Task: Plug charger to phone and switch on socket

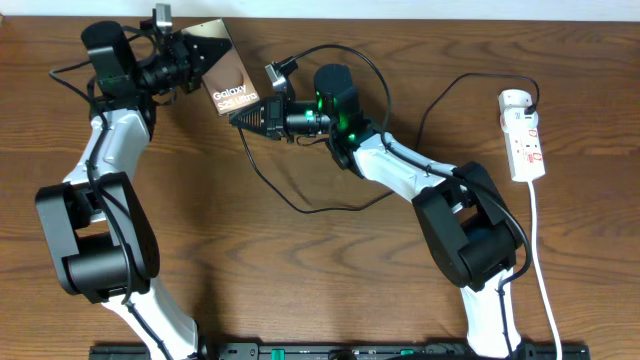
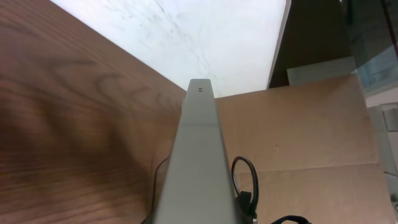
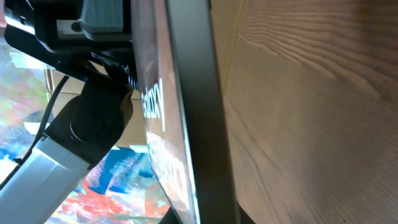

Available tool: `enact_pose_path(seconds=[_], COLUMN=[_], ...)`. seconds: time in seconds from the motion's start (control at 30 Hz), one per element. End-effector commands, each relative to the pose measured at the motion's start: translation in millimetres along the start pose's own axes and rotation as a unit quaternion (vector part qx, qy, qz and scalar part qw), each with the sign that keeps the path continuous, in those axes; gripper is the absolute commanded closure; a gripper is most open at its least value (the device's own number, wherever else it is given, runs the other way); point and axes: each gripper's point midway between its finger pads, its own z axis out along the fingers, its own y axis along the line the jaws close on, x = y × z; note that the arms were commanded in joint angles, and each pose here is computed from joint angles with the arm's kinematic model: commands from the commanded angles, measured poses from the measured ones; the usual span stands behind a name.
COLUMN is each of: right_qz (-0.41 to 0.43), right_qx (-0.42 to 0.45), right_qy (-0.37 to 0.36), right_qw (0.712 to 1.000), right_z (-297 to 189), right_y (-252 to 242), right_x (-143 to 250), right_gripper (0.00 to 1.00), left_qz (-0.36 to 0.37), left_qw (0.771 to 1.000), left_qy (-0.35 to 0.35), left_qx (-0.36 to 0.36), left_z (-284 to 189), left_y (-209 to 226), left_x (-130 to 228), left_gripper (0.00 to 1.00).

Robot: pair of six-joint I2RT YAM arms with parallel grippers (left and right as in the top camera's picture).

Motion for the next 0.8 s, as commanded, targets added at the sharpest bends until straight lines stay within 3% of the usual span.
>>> enact_pose_path(seconds=[0.0, 0.77], right_qz=[-0.005, -0.007], right_qx=[0.008, -0.006], right_qy=[-0.046, 0.006], right_qw=[0.999, 1.000], right_z=[-4, 3], right_y=[-2, 5], right_x=[-20, 2], right_gripper=[0.99, 0.99], left_qz=[0.002, 0.012], left_qw=[0.999, 0.999], left_qy=[0.032, -0.037], left_qx=[0.021, -0.003], left_z=[1, -26], left_y=[-11, 1], left_x=[10, -23], left_gripper=[0.93, 0.93])
